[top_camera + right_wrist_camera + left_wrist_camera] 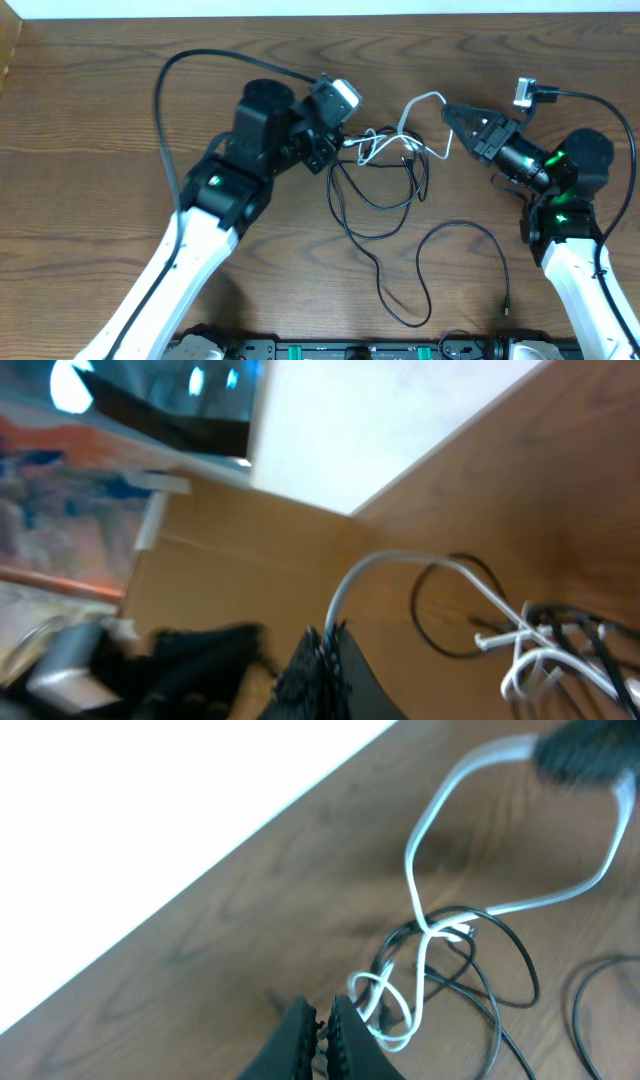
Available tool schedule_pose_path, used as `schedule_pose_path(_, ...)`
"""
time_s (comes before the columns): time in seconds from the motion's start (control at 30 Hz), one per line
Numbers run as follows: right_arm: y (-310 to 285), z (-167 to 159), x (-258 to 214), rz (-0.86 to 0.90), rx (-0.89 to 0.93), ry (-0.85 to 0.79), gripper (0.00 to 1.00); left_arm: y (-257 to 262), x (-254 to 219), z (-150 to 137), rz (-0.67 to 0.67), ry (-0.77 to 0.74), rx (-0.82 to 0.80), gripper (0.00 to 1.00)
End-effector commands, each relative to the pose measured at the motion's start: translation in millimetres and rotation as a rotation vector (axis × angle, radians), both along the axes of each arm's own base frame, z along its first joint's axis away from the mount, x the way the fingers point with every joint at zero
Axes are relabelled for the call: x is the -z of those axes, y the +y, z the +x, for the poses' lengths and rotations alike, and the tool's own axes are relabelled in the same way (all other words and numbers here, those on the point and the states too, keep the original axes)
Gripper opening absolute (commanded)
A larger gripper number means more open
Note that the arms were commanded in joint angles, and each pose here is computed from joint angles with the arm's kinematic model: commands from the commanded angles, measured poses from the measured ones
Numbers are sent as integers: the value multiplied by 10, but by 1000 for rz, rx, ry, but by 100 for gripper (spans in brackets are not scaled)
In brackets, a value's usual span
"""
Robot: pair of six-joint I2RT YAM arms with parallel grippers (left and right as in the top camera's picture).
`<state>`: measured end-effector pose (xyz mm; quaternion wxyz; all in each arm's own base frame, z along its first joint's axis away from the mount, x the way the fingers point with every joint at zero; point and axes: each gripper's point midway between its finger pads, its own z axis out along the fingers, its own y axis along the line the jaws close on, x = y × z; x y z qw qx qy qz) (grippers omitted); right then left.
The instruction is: Untangle cables
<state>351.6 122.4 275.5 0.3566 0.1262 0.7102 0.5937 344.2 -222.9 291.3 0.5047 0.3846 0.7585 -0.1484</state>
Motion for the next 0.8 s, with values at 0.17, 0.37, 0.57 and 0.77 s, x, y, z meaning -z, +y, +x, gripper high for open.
schedule_pose_path(0.17,13,-31,-147,-40,-15,-109,1,104,-65,-50,-2,1,-43,8)
schedule_pose_path(0.37,134,-244,-572,27,-133,-260,1,59,156,-21,24,66,-30,54)
schedule_pose_path(0.57,214,-468,-857,78,-224,-346,1,-164,196,-60,-33,94,85,75)
schedule_pose_path(0.77,344,-540,-862,83,-269,-350,1,-353,170,-70,-91,92,174,80)
